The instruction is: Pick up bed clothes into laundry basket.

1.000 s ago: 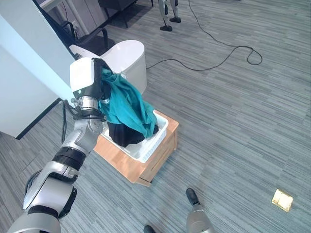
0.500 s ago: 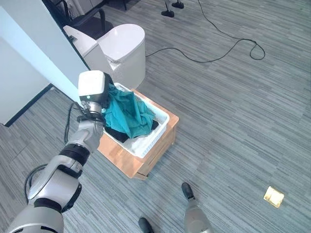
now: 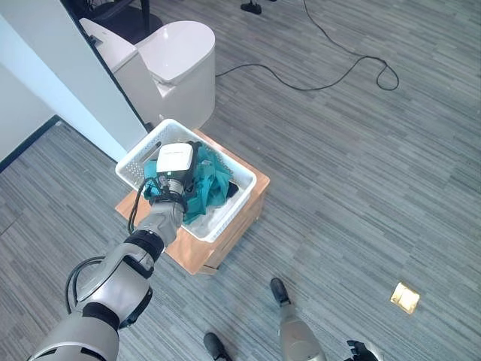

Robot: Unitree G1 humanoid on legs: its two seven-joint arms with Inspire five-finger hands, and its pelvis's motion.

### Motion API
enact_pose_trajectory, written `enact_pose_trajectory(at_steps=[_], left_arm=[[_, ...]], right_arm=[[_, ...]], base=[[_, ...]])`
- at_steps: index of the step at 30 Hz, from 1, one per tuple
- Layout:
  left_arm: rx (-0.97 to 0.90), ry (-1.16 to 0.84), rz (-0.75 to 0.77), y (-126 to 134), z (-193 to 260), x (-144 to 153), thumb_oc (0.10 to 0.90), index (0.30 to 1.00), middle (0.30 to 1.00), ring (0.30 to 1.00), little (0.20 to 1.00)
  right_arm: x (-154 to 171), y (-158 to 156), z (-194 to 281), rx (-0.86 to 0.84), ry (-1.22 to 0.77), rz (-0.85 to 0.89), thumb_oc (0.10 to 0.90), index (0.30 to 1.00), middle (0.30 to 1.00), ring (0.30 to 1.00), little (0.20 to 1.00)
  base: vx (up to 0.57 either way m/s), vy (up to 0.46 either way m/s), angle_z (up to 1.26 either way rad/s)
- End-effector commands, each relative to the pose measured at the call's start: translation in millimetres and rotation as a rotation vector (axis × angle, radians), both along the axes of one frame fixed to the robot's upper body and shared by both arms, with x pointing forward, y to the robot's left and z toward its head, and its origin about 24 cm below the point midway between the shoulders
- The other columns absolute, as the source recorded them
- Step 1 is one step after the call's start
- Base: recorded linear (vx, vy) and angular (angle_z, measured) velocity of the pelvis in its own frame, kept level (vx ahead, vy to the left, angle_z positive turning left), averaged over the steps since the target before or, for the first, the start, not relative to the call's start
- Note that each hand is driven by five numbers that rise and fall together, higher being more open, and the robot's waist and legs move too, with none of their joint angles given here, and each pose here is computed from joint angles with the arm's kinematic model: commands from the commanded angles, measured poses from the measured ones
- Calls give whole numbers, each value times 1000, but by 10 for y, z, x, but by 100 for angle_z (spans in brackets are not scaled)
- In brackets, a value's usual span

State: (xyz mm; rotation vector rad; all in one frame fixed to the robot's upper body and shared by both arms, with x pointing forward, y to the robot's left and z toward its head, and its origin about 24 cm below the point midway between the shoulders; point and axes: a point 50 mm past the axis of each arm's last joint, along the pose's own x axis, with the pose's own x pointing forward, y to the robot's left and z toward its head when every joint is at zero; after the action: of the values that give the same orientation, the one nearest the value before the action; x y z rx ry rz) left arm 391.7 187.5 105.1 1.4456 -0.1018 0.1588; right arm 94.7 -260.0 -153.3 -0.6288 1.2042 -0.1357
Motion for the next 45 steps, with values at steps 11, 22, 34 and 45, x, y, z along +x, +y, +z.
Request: enact_pose_trajectory(at_steps=[11,22,34,45], left_arm=[[-34,-690,-42,388,1887,-151,800,900,900,900,900],[-289,-661,152,1244,978,-932,800,900,900,900,900],[-570,-745,425,1709,394,-1703,800,900,900,900,900],[-845,-796,65,1144,518,-1573,800,900,900,900,900]], right_arm=[[-294,-85,-42,1,110,-57,800,900,900,900,900],[20,-824,358,-210,-70,-286,800,900,900,900,900],[1358,-891,3535,-891,-1376,385,800,900,900,900,900],[1560,678,3696,-310,-1845,885,800,900,900,900,900]], base=[[34,-23,4],[37,31,8],[-17,65,9],[-16,5,100]])
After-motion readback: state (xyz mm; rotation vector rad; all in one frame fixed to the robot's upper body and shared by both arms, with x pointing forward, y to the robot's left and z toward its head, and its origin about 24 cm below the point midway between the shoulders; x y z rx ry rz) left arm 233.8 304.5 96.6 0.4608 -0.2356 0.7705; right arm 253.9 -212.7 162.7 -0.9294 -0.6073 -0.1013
